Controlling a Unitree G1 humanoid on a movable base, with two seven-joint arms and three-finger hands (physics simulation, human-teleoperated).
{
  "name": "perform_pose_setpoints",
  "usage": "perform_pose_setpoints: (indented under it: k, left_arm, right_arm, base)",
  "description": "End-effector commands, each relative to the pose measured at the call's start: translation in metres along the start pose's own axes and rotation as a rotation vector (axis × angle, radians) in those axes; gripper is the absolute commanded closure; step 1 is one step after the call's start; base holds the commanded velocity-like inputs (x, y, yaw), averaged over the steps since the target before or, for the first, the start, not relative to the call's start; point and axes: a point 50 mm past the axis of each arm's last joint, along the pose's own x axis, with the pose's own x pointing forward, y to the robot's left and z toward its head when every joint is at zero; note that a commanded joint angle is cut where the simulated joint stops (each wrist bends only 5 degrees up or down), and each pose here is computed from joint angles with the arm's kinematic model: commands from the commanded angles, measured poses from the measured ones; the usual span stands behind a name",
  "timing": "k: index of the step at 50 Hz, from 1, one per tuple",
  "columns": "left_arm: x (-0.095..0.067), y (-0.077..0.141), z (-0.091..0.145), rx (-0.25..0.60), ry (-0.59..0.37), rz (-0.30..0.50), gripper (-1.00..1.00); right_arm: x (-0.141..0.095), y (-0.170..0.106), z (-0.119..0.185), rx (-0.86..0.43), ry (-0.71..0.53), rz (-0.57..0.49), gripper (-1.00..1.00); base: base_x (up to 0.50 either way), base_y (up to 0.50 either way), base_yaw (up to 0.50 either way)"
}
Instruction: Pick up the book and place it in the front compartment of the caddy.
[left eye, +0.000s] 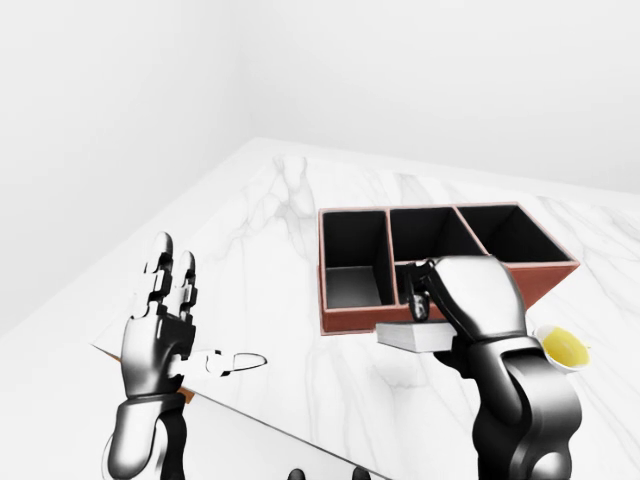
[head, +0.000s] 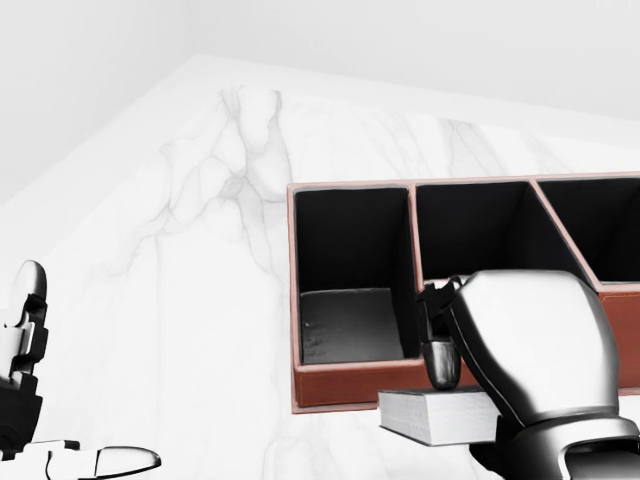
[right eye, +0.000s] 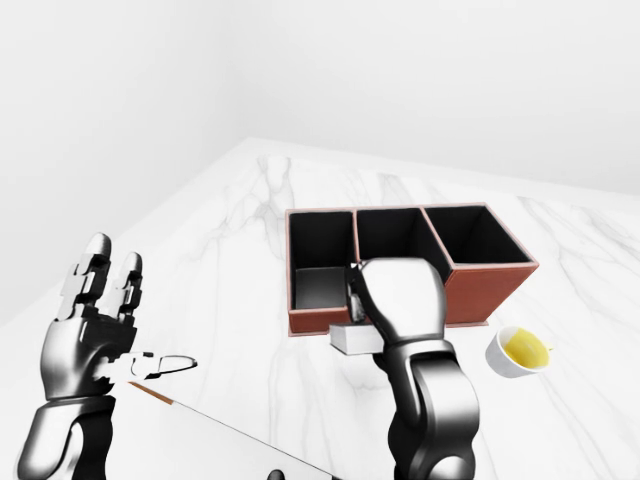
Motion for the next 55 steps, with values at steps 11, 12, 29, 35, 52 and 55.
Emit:
perform_pose_setpoints:
  k: [11,12,29,35,52,55]
  left_arm:
    - [0.003,0.0,-0.01,-0.01,0.033,0.012,-1.0]
    - [0.003,0.0,-0.01,-0.01,0.033,0.012,-1.0]
    - [0.003,0.0,-0.01,-0.01,0.033,0.012,-1.0]
    - [0.003,-0.004,-0.012,-0.007,0.042,0.008,-1.0]
    - [0.002,-0.002,-0.008,-0.006,0.029,0.01,-1.0]
    - [0.003,-0.001,-0.009,-0.006,0.03,0.011,-1.0]
  right_arm:
    - [-0.007,-0.026,0.005,0.017,-0.015,-0.141,1.0]
    - [-0.007,-0.026,0.005,0.018,-0.015,-0.141,1.0]
    - [-0.007,-0.026,0.005,0.019,-0.014,-0.141,1.0]
    - [-0.004,-0.029,0.005,-0.014,-0.007,-0.155,1.0]
    - [0.025,-0.068,0.009,-0.108,-0.001,-0.336,1.0]
    - [0.03,-0.071,0.011,-0.121,-0.008,-0.342,1.0]
  base:
    - [0.0,0.0,0.0]
    - [0.0,0.0,0.0]
    - [0.0,0.0,0.0]
    - [0.0,0.0,0.0]
    - [0.0,0.0,0.0]
    - [0.0,0.0,0.0]
